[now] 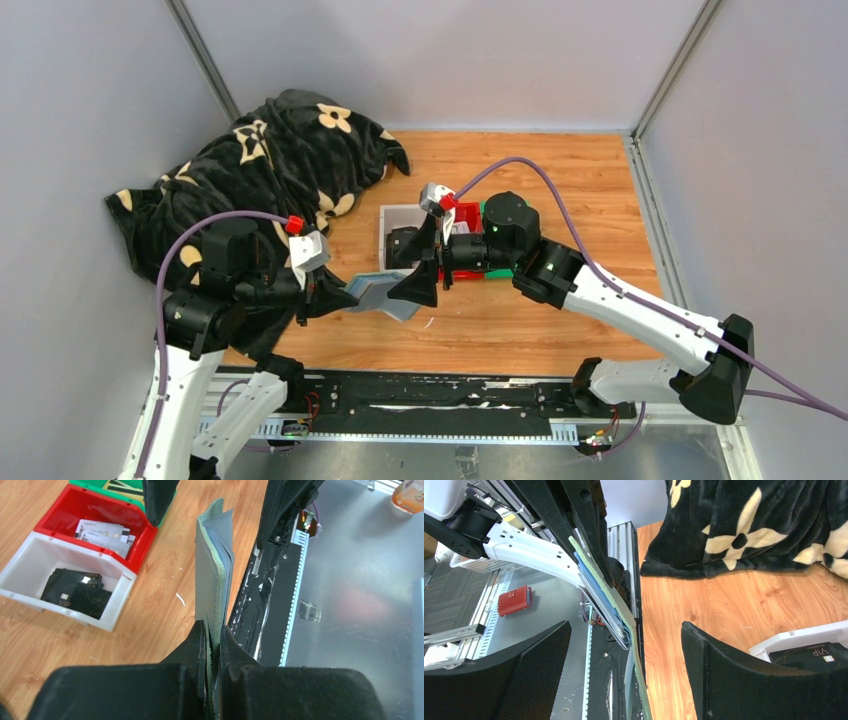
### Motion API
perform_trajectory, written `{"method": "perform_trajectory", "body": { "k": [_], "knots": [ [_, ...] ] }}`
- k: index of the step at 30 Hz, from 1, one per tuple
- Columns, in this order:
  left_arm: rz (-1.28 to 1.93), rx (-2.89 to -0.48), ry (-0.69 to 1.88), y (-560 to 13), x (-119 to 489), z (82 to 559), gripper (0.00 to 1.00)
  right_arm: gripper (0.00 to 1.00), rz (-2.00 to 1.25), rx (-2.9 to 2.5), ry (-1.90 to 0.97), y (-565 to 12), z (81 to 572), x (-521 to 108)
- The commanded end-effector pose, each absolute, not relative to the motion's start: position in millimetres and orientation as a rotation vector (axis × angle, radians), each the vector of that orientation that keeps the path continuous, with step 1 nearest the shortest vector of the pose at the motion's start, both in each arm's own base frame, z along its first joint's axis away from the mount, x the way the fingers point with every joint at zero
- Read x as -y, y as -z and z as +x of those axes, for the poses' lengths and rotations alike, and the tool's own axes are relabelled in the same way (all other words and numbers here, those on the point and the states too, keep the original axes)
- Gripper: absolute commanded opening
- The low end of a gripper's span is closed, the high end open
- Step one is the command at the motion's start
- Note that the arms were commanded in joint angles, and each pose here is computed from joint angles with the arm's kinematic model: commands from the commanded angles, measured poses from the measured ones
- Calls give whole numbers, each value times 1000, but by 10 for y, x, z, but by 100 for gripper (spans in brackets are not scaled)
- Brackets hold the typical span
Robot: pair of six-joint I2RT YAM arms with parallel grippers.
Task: Take the credit cards out of the card holder
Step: Place the card holder at the corner of the board.
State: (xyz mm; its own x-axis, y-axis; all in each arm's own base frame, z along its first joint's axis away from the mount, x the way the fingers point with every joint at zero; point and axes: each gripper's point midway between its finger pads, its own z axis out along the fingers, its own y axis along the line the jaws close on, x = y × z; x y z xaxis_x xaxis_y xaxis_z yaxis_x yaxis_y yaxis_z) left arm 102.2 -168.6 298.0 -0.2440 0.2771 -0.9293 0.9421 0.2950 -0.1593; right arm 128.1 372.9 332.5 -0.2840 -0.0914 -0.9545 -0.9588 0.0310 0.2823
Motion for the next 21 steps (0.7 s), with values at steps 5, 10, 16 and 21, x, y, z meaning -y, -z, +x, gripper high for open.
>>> {"method": "perform_trajectory", "body": {
  "k": [5, 10, 16, 21],
  "knots": [
    [1129, -1663, 984, -3119, 1702, 970, 0, 80, -1193, -1451, -1438, -3335, 1088, -3857],
    [1148, -1671, 822, -3035, 1600, 1159, 0, 77, -1177, -1520, -1528, -3277, 1032, -3918],
    [1226, -1621, 560, -2950, 1407, 1371, 0, 78, -942, -1693, -1581, -3202, 1183, -3993],
    [1286, -1568, 385, -2944, 1269, 1482, 0, 79, -700, -1688, -1755, -3368, 1214, -4052]
  ]
}}
